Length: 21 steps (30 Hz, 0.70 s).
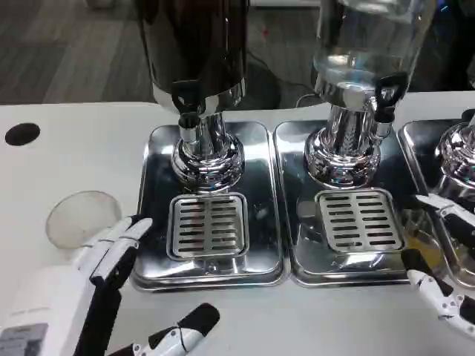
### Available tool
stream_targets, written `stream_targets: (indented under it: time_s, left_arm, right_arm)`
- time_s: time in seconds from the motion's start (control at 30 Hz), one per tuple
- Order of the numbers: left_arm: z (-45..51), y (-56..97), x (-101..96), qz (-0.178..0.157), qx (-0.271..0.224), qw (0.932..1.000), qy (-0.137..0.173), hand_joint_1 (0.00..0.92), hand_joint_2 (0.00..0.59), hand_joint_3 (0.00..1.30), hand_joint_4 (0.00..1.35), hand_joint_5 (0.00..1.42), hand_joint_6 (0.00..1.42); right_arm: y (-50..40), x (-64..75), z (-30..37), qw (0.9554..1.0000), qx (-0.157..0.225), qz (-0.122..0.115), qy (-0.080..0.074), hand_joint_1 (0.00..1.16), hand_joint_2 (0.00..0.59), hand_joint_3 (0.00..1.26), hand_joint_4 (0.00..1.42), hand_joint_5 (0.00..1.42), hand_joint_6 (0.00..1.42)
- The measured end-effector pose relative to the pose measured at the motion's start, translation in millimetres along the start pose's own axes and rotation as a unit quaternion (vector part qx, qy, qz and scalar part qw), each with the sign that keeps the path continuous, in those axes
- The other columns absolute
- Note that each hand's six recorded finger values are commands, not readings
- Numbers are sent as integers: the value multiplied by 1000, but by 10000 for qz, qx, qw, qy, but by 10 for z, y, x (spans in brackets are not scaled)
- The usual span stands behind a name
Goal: Grasp the cup under the faucet to collect the drink, then remove the cup.
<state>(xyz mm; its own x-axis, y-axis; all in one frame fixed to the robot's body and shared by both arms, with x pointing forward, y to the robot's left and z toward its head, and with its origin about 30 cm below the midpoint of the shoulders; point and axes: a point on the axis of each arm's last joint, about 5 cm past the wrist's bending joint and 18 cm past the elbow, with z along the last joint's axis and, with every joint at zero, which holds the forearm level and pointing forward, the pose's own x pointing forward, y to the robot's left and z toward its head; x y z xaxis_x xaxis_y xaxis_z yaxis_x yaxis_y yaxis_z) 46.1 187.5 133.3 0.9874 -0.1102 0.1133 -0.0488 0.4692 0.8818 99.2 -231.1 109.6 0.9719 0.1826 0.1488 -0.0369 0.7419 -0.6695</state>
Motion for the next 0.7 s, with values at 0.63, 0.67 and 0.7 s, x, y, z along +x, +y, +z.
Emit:
stream_targets:
  time_s: [0.63, 0.67, 0.7]
  left_arm:
    - [60, 2, 5, 19, -69, 10000, 2, 0, 102, 214, 110, 177, 392]
    - [60, 2, 5, 19, -69, 10000, 2, 0, 102, 214, 110, 177, 392]
    - [60, 2, 5, 19, -69, 10000, 1, 0, 101, 214, 110, 177, 392]
  right_arm:
    - [20, 7, 28, 9998, 193, 40, -79, 586, 377, 285, 200, 143, 0]
    - [24, 8, 29, 9997, 201, 55, -82, 586, 377, 285, 200, 143, 0]
    - [29, 9, 31, 9997, 211, 76, -87, 587, 377, 285, 200, 143, 0]
